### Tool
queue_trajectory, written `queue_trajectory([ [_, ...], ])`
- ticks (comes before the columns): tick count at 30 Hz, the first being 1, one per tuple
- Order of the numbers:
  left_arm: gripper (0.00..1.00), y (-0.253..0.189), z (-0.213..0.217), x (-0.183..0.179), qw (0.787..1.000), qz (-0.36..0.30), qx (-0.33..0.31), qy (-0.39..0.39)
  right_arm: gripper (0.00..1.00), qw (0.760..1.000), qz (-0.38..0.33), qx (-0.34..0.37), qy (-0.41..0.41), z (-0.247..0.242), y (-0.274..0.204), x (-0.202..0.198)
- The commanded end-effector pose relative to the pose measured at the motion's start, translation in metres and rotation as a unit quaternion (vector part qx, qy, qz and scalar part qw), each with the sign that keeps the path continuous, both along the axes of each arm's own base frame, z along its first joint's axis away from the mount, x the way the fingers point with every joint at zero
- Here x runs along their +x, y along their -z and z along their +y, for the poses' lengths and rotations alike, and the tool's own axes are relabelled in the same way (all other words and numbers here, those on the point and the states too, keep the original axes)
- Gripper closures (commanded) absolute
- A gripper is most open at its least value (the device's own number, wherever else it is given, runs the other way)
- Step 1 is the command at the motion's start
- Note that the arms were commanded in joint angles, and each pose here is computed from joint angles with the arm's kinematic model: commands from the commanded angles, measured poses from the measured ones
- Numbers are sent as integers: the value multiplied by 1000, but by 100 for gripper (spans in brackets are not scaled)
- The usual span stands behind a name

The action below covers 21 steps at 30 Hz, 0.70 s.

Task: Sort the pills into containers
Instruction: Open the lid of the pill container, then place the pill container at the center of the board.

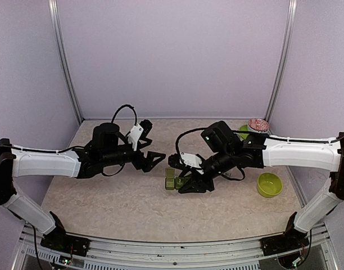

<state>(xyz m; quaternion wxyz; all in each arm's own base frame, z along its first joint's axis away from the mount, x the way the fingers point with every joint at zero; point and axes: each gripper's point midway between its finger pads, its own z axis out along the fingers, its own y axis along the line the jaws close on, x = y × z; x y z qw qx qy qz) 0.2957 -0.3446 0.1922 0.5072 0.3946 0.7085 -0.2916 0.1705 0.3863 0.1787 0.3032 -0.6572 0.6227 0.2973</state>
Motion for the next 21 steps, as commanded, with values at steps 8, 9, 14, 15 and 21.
queue_trajectory([
  [8, 1, -38, 68, 27, 983, -31, -63, -171, 69, 998, -45, -28, 38, 11, 18, 28],
  [9, 1, -35, 72, 27, 982, -29, -63, -177, 69, 997, -49, -30, 43, 12, 20, 33],
  [14, 1, -28, 86, 26, 978, -20, -62, -199, 67, 996, -63, -32, 57, 20, 30, 58],
  [15, 1, -27, 88, 26, 977, -17, -62, -204, 67, 996, -62, -35, 61, 21, 36, 65],
  [21, 1, -20, 97, 24, 974, -6, -65, -215, 67, 993, -59, -47, 86, 25, 65, 110],
])
